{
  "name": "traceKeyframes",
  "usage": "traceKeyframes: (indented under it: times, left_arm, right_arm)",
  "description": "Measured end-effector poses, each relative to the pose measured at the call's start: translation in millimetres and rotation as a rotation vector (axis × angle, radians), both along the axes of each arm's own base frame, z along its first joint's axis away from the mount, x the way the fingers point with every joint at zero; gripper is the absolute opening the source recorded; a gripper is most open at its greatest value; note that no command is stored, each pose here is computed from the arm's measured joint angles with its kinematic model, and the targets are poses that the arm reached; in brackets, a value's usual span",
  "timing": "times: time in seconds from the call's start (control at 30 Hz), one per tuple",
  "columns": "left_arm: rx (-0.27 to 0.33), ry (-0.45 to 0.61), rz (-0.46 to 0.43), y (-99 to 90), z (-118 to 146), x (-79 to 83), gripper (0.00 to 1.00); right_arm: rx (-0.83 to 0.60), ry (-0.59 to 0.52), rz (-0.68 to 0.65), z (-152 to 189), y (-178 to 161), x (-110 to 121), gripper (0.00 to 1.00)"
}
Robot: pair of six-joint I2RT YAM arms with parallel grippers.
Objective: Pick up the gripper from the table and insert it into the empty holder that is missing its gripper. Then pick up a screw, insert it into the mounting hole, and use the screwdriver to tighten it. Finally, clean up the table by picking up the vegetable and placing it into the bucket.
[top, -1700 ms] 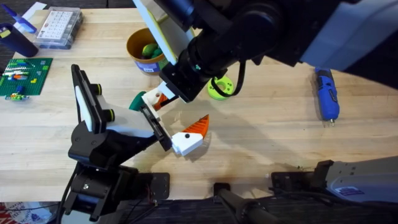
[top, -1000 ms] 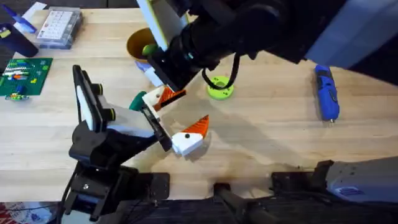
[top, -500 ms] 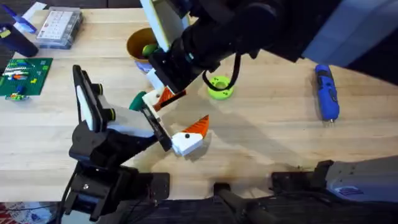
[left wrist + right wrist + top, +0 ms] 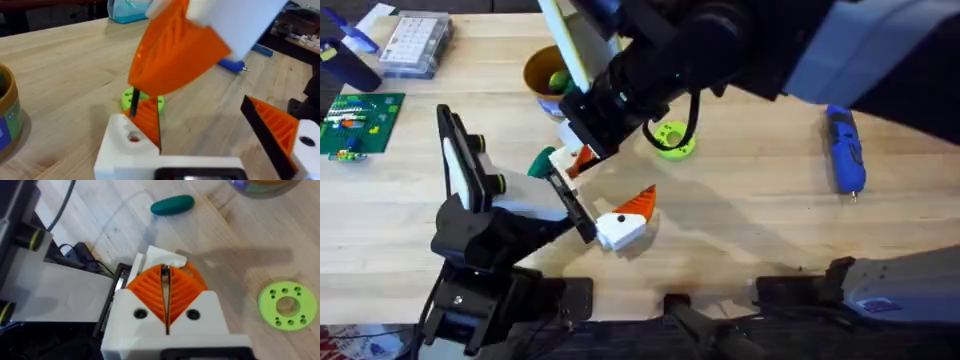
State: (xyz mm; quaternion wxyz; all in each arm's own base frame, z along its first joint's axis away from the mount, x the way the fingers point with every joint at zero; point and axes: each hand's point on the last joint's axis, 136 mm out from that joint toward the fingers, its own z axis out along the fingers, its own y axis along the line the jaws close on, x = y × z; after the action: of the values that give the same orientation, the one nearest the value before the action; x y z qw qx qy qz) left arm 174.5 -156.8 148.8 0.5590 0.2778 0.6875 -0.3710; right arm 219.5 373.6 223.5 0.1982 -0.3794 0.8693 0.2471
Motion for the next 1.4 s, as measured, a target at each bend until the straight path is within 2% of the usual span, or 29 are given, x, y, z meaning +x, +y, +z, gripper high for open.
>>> traceKeyframes:
  times: [1.0, 1.4]
  left_arm:
    - [0.0, 0.0, 0.0, 0.0, 0, 0.0, 0.988]
    - [0.0, 0.0, 0.0, 0.0, 0, -0.1, 0.988]
  right_arm:
    - [-0.012, 0.015, 0.011, -6, 4, -7, 0.009]
    - [-0.066, 0.052, 0.011, -24, 2, -8, 0.009]
